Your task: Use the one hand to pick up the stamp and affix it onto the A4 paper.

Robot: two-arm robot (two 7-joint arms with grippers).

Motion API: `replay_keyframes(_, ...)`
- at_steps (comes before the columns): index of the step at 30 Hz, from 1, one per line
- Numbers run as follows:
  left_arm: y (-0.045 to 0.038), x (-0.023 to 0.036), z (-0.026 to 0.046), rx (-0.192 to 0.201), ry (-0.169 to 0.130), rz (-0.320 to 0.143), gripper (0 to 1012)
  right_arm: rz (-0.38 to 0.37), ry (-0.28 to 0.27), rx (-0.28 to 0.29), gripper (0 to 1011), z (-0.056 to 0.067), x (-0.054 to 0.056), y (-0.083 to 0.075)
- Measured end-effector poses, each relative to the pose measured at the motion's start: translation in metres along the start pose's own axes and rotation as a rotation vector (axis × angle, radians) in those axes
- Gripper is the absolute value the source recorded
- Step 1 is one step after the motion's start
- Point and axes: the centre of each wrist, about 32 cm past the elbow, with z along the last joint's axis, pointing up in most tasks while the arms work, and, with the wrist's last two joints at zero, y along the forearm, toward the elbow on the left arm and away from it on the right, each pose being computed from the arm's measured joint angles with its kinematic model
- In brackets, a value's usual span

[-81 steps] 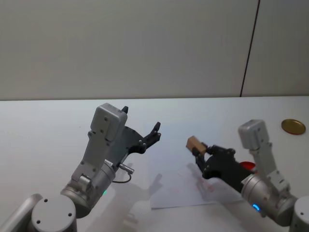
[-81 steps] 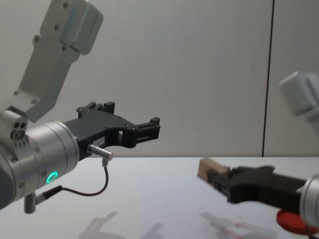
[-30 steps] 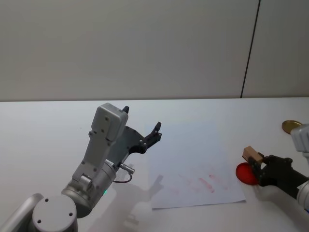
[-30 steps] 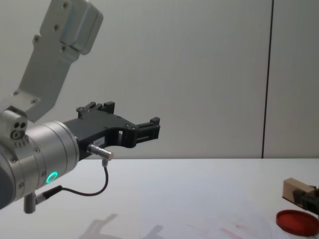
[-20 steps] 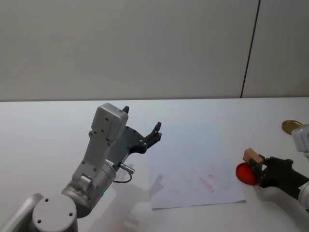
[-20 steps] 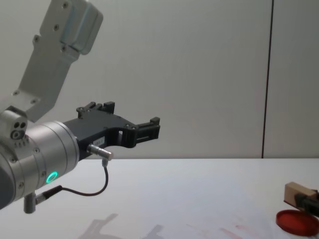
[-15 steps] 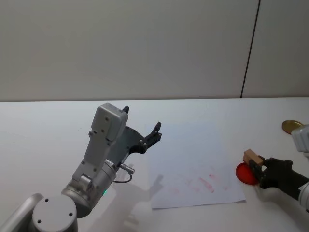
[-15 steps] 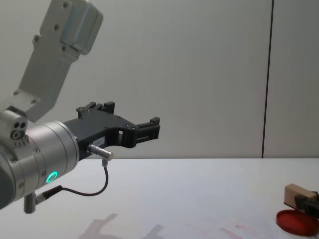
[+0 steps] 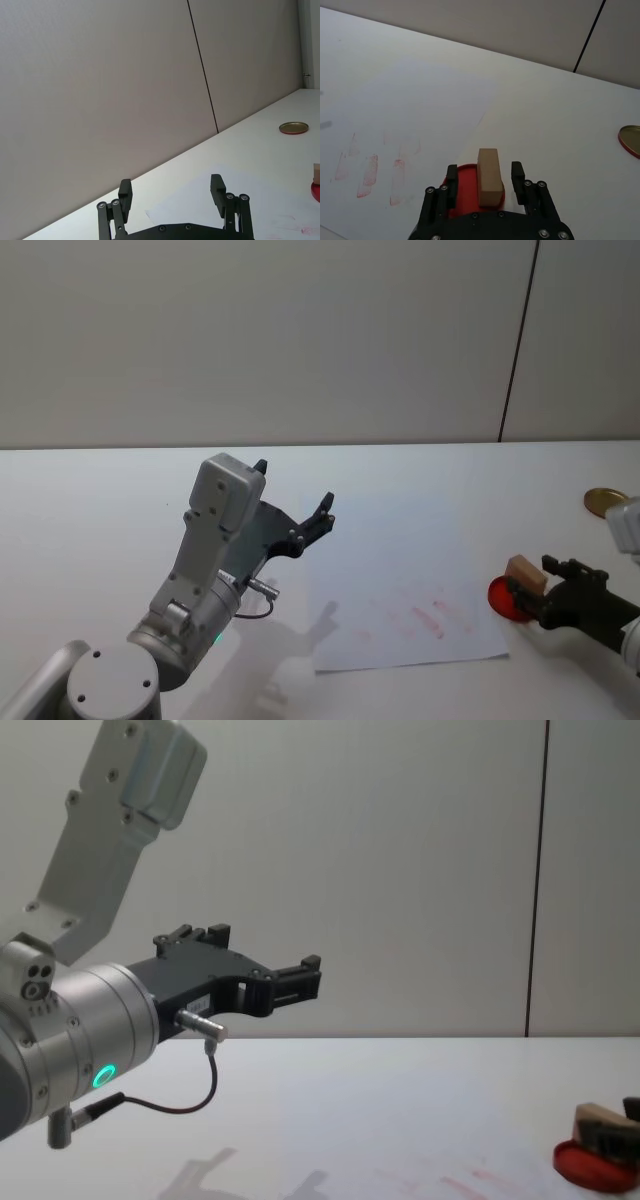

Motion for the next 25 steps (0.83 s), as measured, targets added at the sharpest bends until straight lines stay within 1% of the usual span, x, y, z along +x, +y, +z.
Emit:
replay_keyframes(1,0.0000,0.0000,0.0000,0.000,0.000,0.000,993,-0.002,-0.002,0.005,642,0.001,0.000,0.000)
replay_keyframes(2,0.0000,0.0000,0.0000,0.000,0.000,0.000,993,-0.002,-0.002,0.005,642,0.001,0.000,0.000)
replay_keyframes(3,0.0000,0.0000,0.0000,0.000,0.000,0.000,993,-0.004,-0.005,0.011,705,0.002,0.000,-0.001)
replay_keyframes(8,0.0000,0.0000,0.0000,0.000,0.000,0.000,993,-0.015,-0.017,0.036,838,0.007,0.000,-0.003)
replay_keyframes(9,0.0000,0.0000,0.0000,0.000,0.000,0.000,993,-0.020,-0.022,0.047,891,0.009,0.000,-0.003)
replay_keyframes(13,0.0000,0.0000,0.0000,0.000,0.000,0.000,993,-0.033,-0.037,0.079,981,0.015,0.000,-0.006)
replay_keyframes(14,0.0000,0.0000,0.0000,0.000,0.000,0.000,993,-0.036,-0.039,0.084,981,0.016,0.000,-0.006)
replay_keyframes(15,0.0000,0.0000,0.0000,0.000,0.000,0.000,993,-0.041,-0.047,0.100,1001,0.019,0.000,-0.007)
replay_keyframes(21,0.0000,0.0000,0.0000,0.000,0.000,0.000,993,-0.063,-0.067,0.149,1001,0.032,-0.002,-0.011)
replay_keyframes(25,0.0000,0.0000,0.0000,0.000,0.000,0.000,993,-0.072,-0.076,0.170,1001,0.037,-0.003,-0.013)
